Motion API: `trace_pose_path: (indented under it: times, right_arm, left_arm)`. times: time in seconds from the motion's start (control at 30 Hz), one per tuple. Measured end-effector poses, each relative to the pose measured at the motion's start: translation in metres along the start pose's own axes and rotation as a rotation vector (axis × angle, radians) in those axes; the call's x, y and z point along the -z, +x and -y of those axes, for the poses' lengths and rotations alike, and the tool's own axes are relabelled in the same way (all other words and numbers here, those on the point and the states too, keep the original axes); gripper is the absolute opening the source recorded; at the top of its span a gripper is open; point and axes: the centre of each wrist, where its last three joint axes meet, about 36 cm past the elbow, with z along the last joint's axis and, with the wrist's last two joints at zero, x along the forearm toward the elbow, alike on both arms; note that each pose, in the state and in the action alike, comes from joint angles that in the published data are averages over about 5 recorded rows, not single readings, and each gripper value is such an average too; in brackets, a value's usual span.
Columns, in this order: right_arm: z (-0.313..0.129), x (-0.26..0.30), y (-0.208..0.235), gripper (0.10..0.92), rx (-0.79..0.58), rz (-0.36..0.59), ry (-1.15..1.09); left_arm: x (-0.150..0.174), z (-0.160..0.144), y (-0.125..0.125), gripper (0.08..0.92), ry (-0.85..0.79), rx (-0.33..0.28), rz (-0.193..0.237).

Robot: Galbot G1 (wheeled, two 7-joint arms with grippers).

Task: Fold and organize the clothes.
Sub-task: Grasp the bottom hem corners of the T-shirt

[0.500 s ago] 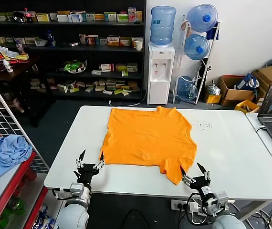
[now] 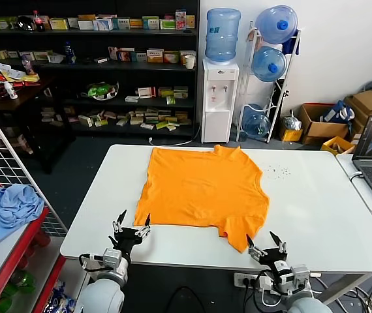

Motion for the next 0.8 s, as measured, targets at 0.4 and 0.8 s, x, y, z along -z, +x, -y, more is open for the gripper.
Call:
trace_pose_path:
  times: [0.4,0.8]
  right_arm:
    - [-0.022,0.007,-0.012,0.823,0.026,-0.042,-0.061]
    - [-0.029,0.017,-0.013,0.74,0.021,-0.055,-0.092]
  left_arm:
    - [0.009,0.002,-0.012,0.823,0.078,-0.019,-0.09]
    - [0.003,0.002,-0.027,0.766,0.146,-0.019,-0.17]
